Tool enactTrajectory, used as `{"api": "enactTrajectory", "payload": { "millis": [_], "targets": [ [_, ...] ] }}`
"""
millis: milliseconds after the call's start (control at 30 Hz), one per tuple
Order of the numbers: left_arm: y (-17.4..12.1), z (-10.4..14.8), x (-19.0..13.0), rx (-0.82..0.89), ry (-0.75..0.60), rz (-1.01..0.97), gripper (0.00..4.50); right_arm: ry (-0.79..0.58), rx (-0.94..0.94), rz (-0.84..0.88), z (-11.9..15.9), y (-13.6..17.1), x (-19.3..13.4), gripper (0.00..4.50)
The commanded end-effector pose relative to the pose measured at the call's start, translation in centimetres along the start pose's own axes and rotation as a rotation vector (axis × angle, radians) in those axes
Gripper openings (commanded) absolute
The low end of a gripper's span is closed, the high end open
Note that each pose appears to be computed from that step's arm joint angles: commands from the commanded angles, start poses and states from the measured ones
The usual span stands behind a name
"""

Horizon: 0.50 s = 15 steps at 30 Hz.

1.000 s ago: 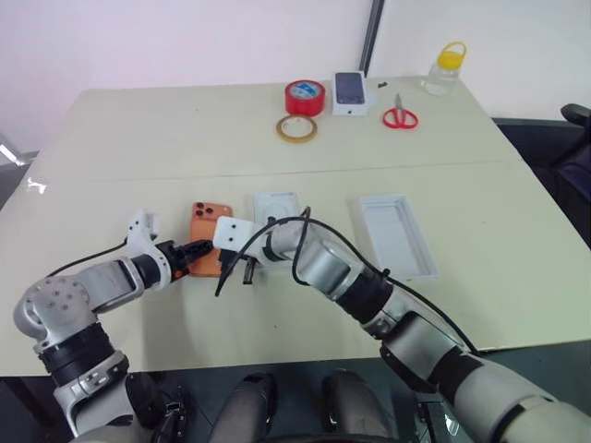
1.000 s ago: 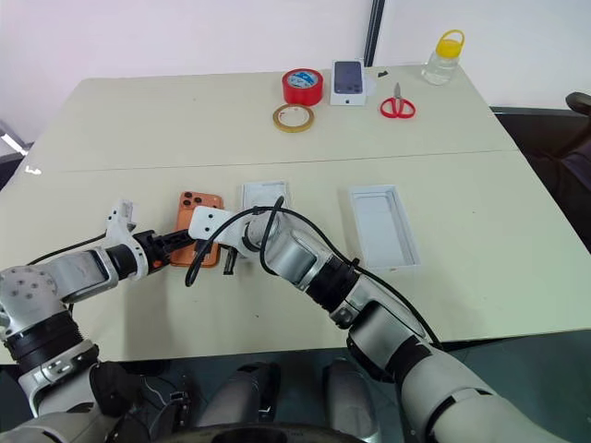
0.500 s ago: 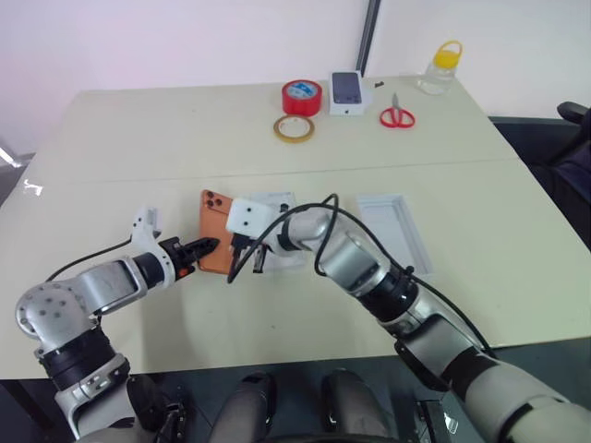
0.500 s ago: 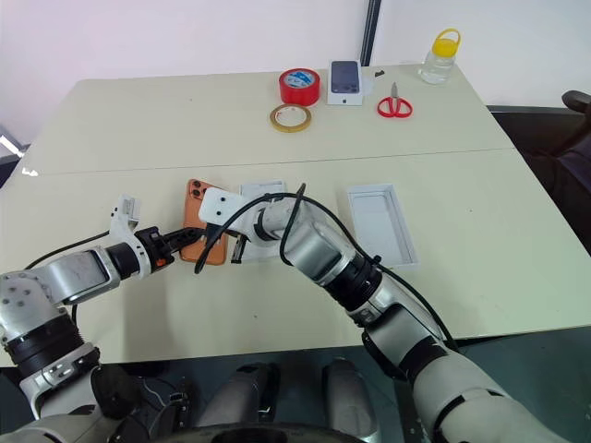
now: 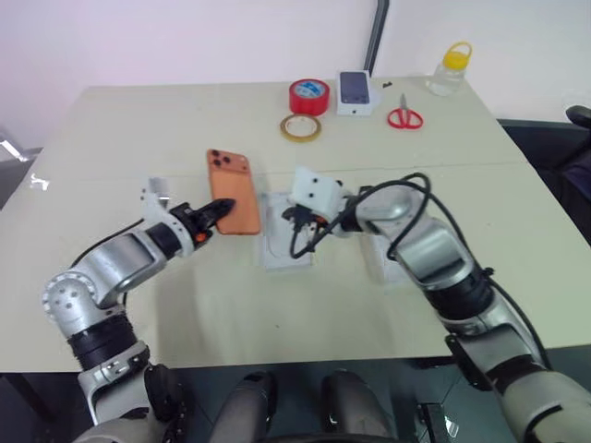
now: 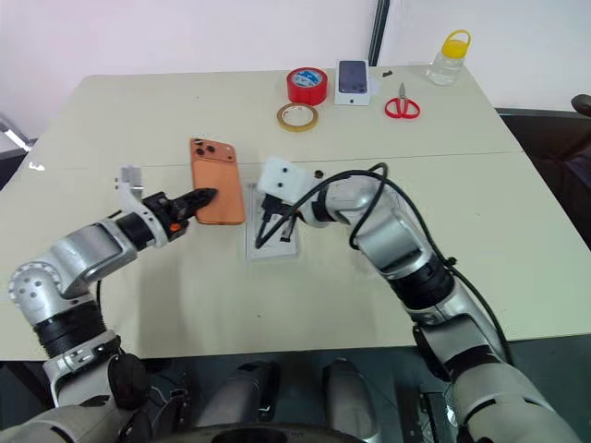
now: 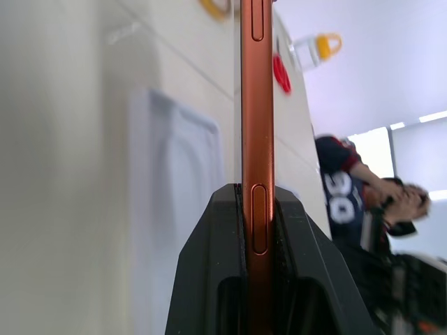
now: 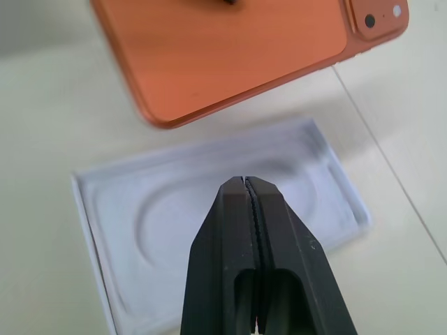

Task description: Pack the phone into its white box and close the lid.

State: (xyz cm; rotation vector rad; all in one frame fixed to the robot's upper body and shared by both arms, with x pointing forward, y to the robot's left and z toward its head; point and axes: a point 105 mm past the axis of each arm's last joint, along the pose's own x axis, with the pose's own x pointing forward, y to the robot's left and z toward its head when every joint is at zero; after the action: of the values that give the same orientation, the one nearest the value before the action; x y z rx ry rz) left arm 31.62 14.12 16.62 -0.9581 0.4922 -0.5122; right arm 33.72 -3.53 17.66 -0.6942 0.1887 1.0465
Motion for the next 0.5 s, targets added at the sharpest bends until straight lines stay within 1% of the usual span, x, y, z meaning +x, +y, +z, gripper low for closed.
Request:
{"api": "enactTrajectory", "payload": {
  "millis": [33, 167, 500],
  "targets": [
    [-1.8, -1.8, 1.0, -0.034, 0.049, -0.034, 0.04, -0.033, -0.034, -0.051, 0.3, -1.1, -1.5, 0.0],
    [-1.4, -3.5, 1.9, -0.082, 0.098, -0.004, 0.04, 0.007, -0.02, -0.088, -1.1, -1.7, -2.1, 0.0],
    [-0.3, -4.9, 3.3, -0.119, 0.145, 0.03, 0.04, 0.023, 0.001, -0.102, -1.7, -1.6, -2.2, 0.0]
  ]
}}
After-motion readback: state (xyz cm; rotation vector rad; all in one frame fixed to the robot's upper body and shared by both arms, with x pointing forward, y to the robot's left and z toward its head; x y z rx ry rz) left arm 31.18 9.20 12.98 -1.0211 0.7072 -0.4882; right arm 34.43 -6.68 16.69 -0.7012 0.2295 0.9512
